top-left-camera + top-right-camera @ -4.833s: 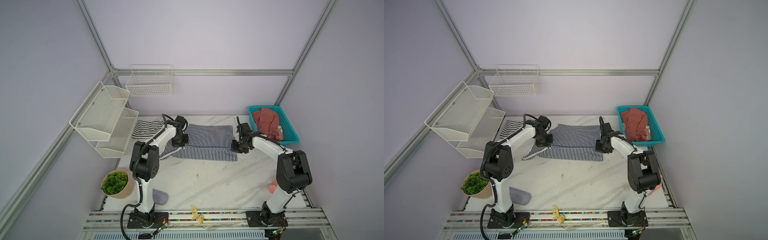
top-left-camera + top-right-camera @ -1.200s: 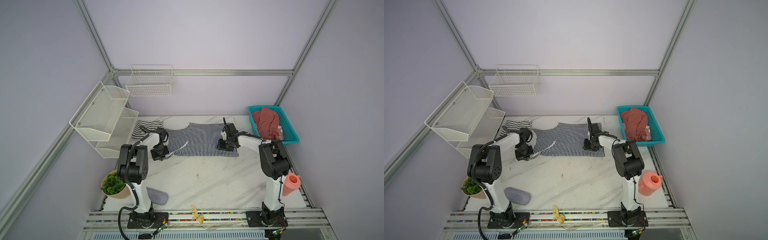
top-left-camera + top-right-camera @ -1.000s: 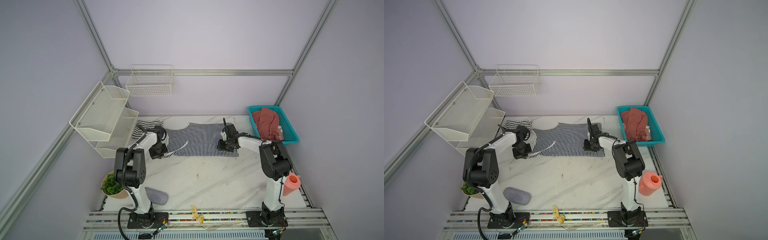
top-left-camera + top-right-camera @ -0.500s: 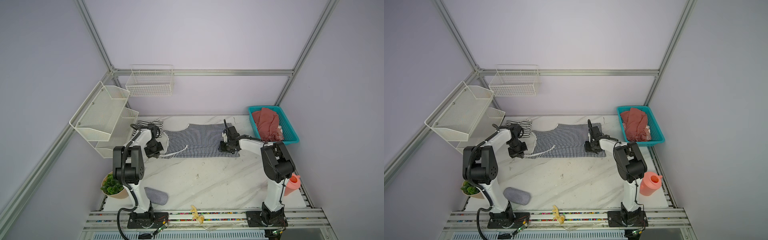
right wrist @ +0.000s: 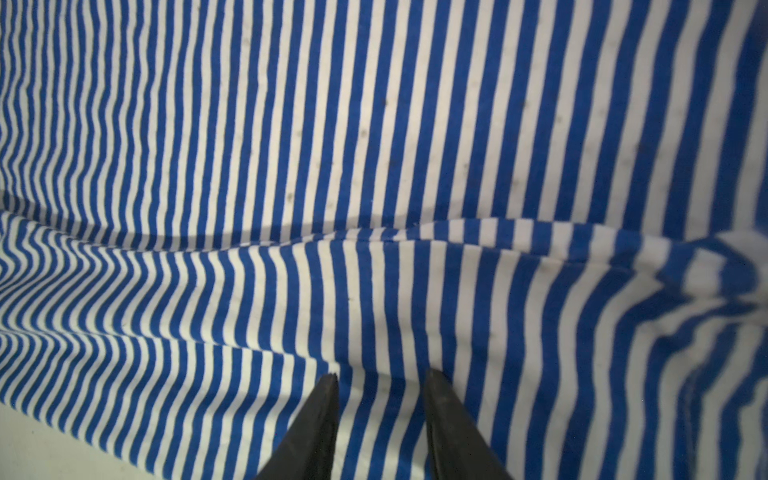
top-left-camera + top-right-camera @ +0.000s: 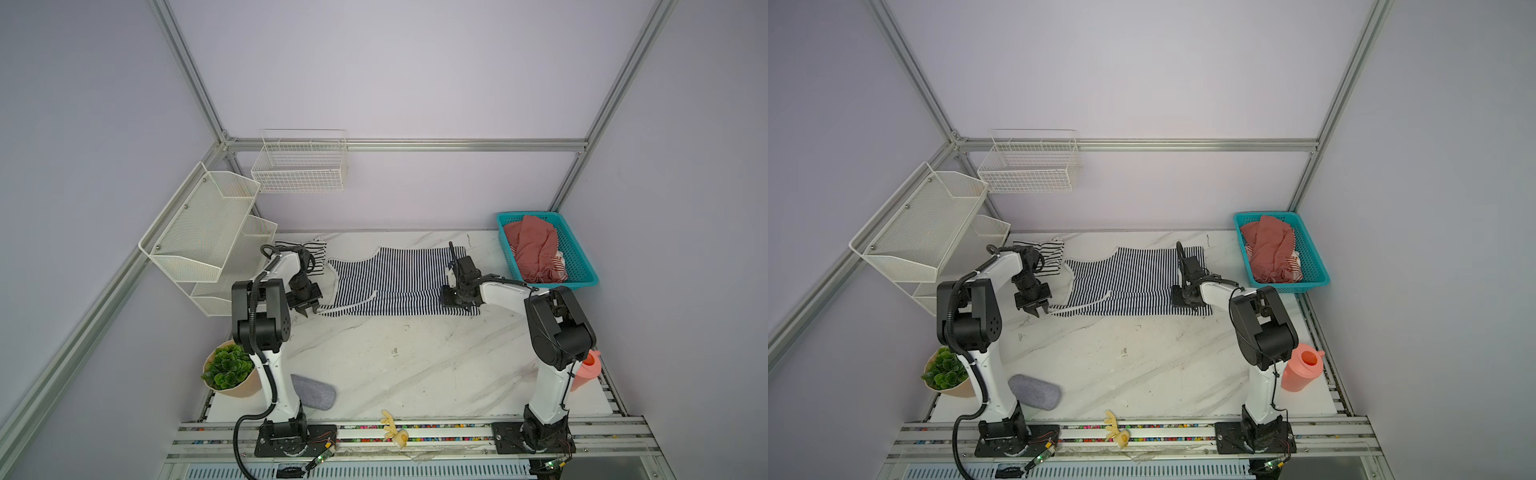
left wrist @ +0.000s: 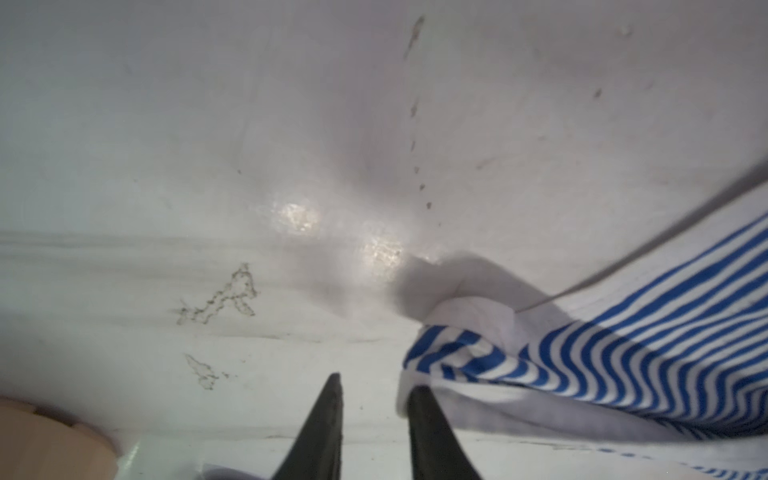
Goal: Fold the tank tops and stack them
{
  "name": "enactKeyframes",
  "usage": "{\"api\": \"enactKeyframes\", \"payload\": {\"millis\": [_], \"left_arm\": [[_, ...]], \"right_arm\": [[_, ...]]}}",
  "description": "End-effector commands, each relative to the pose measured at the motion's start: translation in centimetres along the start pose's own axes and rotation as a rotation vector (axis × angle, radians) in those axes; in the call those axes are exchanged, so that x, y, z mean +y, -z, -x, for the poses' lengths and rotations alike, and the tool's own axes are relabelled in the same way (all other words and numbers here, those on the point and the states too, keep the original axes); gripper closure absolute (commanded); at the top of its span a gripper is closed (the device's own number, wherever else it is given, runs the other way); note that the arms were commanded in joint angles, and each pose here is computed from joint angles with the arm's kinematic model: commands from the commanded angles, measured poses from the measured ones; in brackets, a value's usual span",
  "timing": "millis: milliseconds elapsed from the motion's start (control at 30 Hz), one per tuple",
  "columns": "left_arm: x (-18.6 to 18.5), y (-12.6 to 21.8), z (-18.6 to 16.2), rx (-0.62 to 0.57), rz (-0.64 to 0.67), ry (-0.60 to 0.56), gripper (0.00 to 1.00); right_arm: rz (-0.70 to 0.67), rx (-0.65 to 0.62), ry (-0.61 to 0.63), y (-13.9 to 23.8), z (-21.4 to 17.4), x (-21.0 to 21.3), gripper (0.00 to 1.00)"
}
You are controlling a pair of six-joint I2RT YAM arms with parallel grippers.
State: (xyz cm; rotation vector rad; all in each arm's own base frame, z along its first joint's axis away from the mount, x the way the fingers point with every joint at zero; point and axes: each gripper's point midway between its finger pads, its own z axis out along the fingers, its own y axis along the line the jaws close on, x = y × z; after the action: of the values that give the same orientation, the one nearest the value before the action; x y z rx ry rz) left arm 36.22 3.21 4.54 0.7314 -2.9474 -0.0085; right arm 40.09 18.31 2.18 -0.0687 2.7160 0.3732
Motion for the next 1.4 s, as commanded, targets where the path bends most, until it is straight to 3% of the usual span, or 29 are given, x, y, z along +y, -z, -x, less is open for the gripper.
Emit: {"api": "enactKeyframes", "payload": {"millis": [0, 267, 400, 567, 700, 867, 967, 1367], "left_arm": [[0.7, 4.3, 3.0, -0.121, -0.02, 0.027, 0.6], [-0.4, 10.0, 4.2, -0.247, -0.117, 0.059, 0.34], [-1.4, 11.6, 3.5, -0.276, -0.176, 0.04, 0.3], [-4.0, 12.8, 1.8, -0.307, -0.249, 0.0, 0.35], [-10.2, 13.3, -0.6, -0.317, -0.355, -0.11, 0.46], [-18.8, 11.5, -3.4, -0.253, -0.429, -0.282, 0.5], [-21.6, 9.2, -3.6, -0.197, -0.437, -0.321, 0.52], [-23.0, 1.7, -3.2, -0.09, -0.435, -0.281, 0.54]], "right_arm": [[-0.213, 0.386, -0.04, -1.1, -11.3, -5.9, 0.61], [-0.128, 0.303, -0.024, 1.3, -8.1, -3.5, 0.58], [-0.107, 0.262, -0.008, 2.3, -6.3, -2.6, 0.58], [-0.095, 0.229, 0.004, 2.9, -4.6, -1.9, 0.58], [-0.079, 0.195, 0.003, 3.9, -3.2, -1.1, 0.58], [-0.068, 0.155, -0.003, 5.2, -1.9, -0.6, 0.57], [-0.08, 0.14, -0.015, 5.7, -1.7, -0.8, 0.54], [-0.137, 0.179, -0.036, 4.8, -4.0, -2.7, 0.5]]}}
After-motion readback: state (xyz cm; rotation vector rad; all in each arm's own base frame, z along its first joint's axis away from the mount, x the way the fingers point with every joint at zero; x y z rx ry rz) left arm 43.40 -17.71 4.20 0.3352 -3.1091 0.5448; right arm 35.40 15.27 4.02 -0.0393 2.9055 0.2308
